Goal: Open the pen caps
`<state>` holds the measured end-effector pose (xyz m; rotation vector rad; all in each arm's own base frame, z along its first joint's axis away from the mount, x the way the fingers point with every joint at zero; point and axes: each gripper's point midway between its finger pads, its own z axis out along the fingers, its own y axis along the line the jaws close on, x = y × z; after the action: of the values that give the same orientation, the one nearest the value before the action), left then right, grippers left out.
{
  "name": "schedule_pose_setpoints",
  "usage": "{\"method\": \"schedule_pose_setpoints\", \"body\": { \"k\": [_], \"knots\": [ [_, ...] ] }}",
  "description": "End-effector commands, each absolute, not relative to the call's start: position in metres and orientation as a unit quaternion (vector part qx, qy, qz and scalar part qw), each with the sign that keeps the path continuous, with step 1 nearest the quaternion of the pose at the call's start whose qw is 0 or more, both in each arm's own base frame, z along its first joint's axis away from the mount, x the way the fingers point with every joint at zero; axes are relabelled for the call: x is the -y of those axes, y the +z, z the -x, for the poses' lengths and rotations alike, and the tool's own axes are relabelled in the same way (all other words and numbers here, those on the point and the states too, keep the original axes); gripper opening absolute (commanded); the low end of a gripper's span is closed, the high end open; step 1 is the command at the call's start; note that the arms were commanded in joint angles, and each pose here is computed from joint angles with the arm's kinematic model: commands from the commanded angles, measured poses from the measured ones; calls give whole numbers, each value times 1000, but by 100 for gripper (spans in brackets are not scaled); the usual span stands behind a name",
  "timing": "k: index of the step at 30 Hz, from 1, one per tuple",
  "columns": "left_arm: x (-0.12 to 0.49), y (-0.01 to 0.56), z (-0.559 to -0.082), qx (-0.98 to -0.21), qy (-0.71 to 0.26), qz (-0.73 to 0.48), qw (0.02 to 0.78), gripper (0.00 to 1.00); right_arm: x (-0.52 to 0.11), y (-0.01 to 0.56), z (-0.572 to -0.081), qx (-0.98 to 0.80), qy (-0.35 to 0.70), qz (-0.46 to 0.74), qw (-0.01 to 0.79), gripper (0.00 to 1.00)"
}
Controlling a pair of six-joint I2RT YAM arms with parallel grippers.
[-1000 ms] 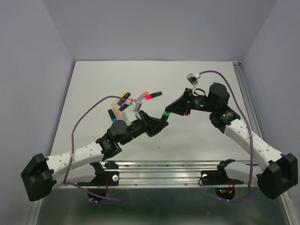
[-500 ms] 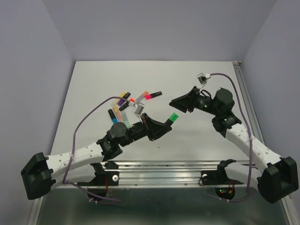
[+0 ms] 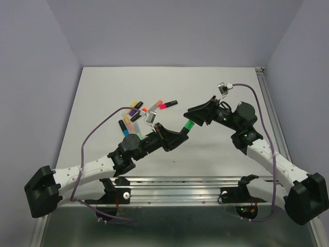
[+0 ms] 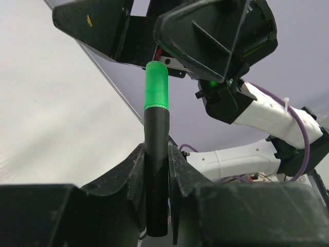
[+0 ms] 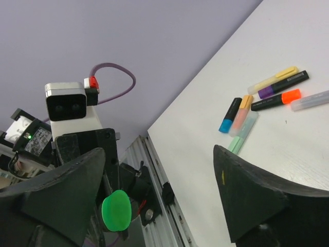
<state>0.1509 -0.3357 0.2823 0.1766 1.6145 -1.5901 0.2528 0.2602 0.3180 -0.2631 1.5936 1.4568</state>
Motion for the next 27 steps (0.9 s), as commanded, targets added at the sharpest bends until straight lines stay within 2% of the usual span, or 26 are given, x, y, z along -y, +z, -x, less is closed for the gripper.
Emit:
{"method": "schedule_pose_setpoints", "body": {
  "k": [1, 4, 9, 12, 13, 16, 17, 18, 22, 24, 26, 27],
  "knots": [
    [327, 298, -162, -625, -643, -24, 442, 0, -259, 330, -245, -627, 603, 111, 482, 98],
    [327, 297, -163, -627, -641, -19, 442, 0, -260, 329, -242, -622, 611, 107, 478, 98],
    [326, 297, -173, -629, -635, 9, 448, 0, -272, 327, -238, -618, 624, 106, 466, 93],
    [327, 296, -176, -633, -632, 17, 446, 0, -278, 327, -236, -617, 631, 100, 460, 79],
    [327, 294, -177, -635, -630, 18, 446, 0, -280, 324, -237, -618, 631, 96, 459, 69],
    [327, 292, -179, -639, -627, 26, 446, 0, -282, 327, -236, -611, 634, 91, 465, 55],
    [327, 290, -180, -641, -625, 30, 445, 0, -281, 326, -237, -613, 633, 85, 465, 46],
    [325, 289, -182, -641, -624, 38, 445, 0, -281, 325, -238, -614, 632, 81, 465, 43],
    [322, 291, -183, -638, -624, 43, 449, 0, -283, 326, -237, -616, 631, 81, 465, 20],
    [321, 290, -184, -639, -621, 46, 451, 0, -284, 325, -237, -619, 630, 79, 462, 16],
    [320, 290, -185, -638, -620, 49, 453, 0, -285, 324, -236, -620, 631, 78, 459, 1],
    [320, 290, -185, -638, -621, 50, 453, 0, -285, 324, -237, -620, 631, 76, 460, 1]
  ]
}}
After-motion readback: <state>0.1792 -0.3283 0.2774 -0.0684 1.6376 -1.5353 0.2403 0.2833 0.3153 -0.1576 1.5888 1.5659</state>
